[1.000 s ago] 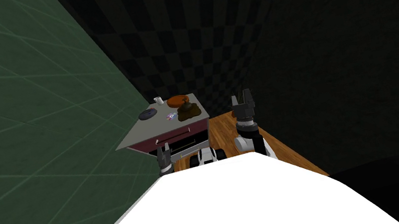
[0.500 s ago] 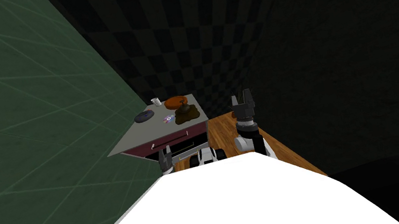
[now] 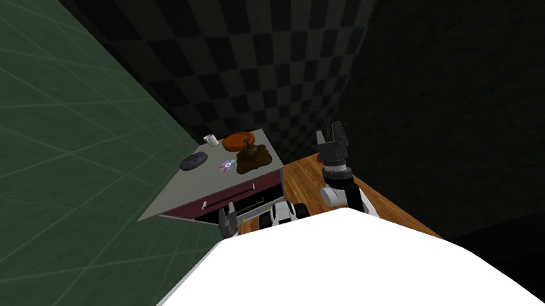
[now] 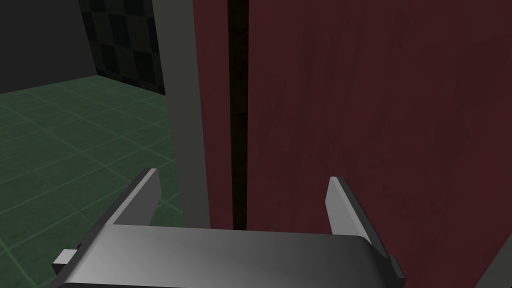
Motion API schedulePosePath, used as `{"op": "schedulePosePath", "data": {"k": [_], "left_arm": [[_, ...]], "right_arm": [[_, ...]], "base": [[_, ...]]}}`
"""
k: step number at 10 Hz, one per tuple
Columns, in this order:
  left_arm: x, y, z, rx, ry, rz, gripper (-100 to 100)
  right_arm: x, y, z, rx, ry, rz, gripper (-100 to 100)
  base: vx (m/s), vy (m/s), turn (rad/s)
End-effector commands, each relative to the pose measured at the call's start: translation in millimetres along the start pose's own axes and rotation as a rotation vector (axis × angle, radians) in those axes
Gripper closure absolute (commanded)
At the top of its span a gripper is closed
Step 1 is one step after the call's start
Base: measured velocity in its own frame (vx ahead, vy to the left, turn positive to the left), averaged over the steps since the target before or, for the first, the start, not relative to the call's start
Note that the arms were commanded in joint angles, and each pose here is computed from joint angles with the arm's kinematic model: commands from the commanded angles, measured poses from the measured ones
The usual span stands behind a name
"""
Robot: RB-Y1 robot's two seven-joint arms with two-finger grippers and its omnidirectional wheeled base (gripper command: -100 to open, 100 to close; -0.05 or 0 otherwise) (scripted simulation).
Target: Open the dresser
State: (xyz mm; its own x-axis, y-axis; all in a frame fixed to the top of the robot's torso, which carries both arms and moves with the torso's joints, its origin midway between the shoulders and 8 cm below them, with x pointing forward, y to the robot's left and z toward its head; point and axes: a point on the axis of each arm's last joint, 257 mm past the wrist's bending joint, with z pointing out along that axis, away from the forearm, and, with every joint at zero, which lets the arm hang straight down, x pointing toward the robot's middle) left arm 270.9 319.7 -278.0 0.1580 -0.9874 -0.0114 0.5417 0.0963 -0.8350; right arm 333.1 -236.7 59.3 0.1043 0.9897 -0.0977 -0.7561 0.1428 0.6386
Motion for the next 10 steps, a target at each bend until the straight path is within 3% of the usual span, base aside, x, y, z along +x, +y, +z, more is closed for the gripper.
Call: {"op": "schedulePosePath", "data": {"k": [1, 9, 10], "left_arm": [[0.6, 0.8, -2.9, -0.002, -0.003, -0.003, -100], [-13.9, 14.1, 56.8, -0.001, 0.007, -0.008, -100], [-13.7, 11.6, 51.3, 0.002, 0.006, -0.007, -100]], "right_arm": [[0.0, 0.0, 0.0, 0.000, 0.000, 0.000, 0], [0.0, 0.0, 0.0, 0.000, 0.000, 0.000, 0], [0.0, 0.0, 0.0, 0.000, 0.000, 0.000, 0]], "base": [[0.000, 0.000, 0.000], [-0.031, -0.027, 0.014], [-0.016, -0.016, 0.003]]}}
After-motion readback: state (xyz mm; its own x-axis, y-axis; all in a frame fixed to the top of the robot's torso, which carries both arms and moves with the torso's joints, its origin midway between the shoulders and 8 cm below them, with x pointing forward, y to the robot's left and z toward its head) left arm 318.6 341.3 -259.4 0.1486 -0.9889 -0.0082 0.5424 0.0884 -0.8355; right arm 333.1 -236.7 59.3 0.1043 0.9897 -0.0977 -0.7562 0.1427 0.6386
